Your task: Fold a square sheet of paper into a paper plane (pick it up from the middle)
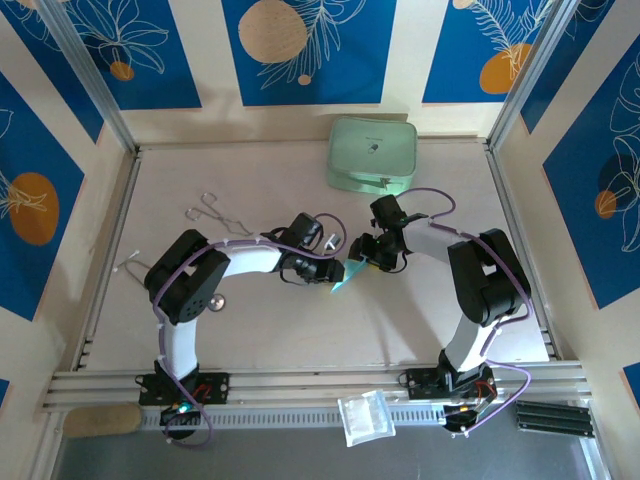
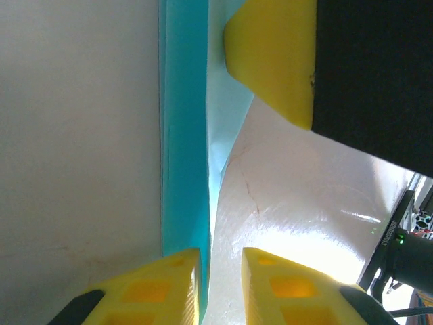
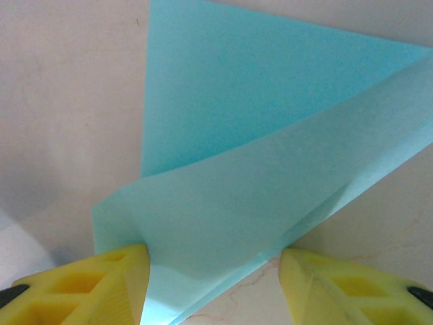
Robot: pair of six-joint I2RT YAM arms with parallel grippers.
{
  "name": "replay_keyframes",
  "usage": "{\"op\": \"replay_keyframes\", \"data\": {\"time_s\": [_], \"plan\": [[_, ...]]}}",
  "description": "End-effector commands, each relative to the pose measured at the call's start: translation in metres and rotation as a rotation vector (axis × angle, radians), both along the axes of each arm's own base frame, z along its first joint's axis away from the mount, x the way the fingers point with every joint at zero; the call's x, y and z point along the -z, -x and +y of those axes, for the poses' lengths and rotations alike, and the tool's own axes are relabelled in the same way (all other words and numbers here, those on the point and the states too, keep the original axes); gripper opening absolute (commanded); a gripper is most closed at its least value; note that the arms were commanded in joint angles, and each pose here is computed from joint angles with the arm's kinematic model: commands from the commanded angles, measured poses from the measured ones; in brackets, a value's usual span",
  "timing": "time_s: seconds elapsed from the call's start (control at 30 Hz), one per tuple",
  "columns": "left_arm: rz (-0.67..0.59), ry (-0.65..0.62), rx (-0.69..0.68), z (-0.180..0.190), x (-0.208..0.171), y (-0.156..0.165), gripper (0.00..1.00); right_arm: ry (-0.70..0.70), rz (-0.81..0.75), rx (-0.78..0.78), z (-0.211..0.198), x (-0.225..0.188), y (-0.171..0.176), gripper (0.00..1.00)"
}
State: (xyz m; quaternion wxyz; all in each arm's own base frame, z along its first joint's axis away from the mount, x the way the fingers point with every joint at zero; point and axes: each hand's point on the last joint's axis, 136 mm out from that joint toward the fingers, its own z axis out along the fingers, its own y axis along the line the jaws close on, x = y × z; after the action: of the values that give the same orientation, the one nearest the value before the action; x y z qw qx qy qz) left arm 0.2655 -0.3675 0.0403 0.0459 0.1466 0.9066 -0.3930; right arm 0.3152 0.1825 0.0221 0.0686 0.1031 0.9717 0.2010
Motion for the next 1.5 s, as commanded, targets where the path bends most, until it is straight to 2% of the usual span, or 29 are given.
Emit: {"op": "replay_keyframes", "data": {"time_s": [0.0,0.2,0.87,1.47], "plan": [[0.015,-0.014,0.009,0.005,0.005,0.004,0.22,0.041,0.038,-0.023,-0.001,0.023,0.006,0.57],[0.028,-0.019,0.015,0.005,0.01,0.006,0.16,0.034,0.043,-0.016,-0.001,0.023,0.006,0.57],[0.05,-0.043,0.017,0.006,0.025,0.013,0.1,-0.003,0.038,-0.008,0.002,0.018,0.007,0.58],[0.023,-0.064,0.024,0.004,0.028,0.015,0.06,-0.228,-0.17,0.004,0.0,-0.037,0.003,0.62]]}}
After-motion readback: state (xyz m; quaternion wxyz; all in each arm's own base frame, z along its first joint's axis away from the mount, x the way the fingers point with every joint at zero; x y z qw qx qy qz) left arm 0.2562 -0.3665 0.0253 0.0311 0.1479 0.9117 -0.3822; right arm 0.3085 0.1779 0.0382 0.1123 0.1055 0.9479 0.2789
